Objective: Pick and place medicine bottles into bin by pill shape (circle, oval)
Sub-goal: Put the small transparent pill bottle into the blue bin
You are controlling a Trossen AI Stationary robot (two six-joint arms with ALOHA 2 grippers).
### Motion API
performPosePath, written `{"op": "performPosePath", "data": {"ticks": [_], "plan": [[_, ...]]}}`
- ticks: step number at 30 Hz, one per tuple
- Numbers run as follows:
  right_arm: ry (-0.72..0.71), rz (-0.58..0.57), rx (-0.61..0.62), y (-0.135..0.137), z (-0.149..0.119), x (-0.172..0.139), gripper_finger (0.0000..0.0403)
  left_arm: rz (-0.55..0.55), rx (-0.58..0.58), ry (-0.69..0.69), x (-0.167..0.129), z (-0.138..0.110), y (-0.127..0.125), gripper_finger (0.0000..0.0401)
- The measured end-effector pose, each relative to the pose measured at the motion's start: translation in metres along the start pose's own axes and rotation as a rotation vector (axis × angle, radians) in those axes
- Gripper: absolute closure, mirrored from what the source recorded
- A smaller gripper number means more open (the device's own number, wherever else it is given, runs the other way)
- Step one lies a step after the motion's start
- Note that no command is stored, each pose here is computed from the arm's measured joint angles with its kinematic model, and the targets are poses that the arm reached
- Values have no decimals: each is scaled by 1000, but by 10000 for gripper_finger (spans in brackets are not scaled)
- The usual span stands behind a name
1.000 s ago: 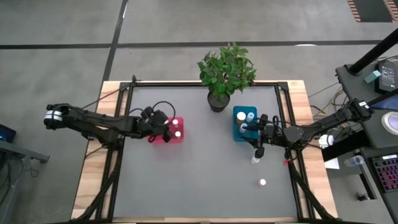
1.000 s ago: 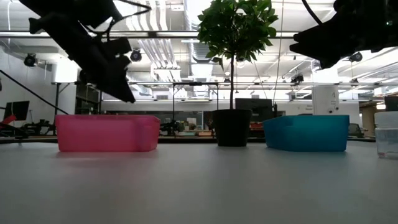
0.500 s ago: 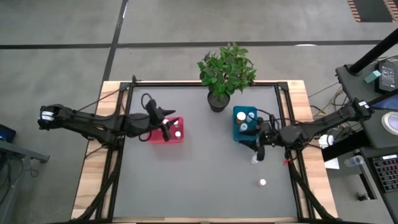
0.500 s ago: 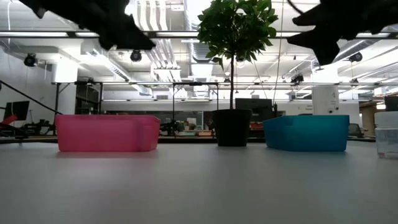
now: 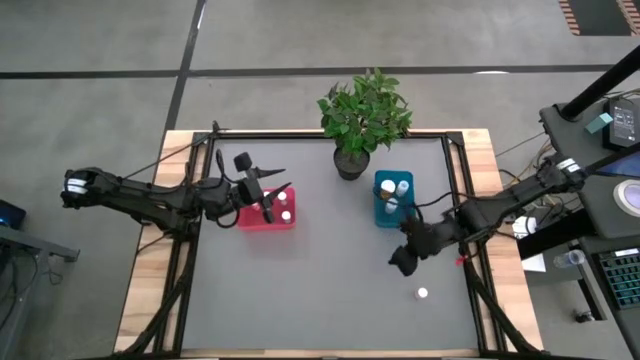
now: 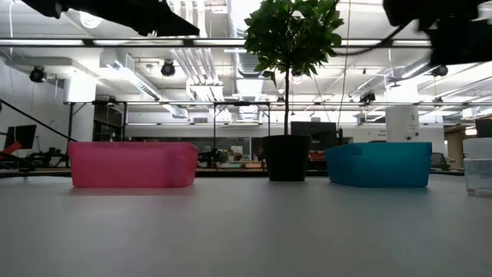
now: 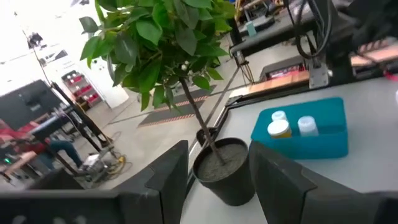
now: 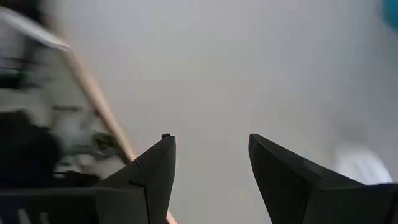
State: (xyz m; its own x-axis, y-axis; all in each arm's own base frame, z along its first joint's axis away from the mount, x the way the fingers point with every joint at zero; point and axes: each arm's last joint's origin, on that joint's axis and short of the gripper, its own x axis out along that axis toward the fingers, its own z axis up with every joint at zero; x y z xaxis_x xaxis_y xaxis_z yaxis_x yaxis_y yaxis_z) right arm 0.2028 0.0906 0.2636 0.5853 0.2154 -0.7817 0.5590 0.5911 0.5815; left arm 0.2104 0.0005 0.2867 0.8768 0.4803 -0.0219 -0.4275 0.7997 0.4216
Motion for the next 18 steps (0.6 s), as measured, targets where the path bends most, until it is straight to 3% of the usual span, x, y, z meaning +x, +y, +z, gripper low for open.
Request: {"op": "performPosePath", "data": {"ticks": [7,9,18], "plan": [[254,-547,244,5,-12,14,211,3,36,2,-1,0,1,250],[306,-644,275,3,-14,20,211,3,54,3,-1,-1,1,250],[329,-726,277,-3,-14,45,208,10,62,-3,-4,-1,2,250]]}}
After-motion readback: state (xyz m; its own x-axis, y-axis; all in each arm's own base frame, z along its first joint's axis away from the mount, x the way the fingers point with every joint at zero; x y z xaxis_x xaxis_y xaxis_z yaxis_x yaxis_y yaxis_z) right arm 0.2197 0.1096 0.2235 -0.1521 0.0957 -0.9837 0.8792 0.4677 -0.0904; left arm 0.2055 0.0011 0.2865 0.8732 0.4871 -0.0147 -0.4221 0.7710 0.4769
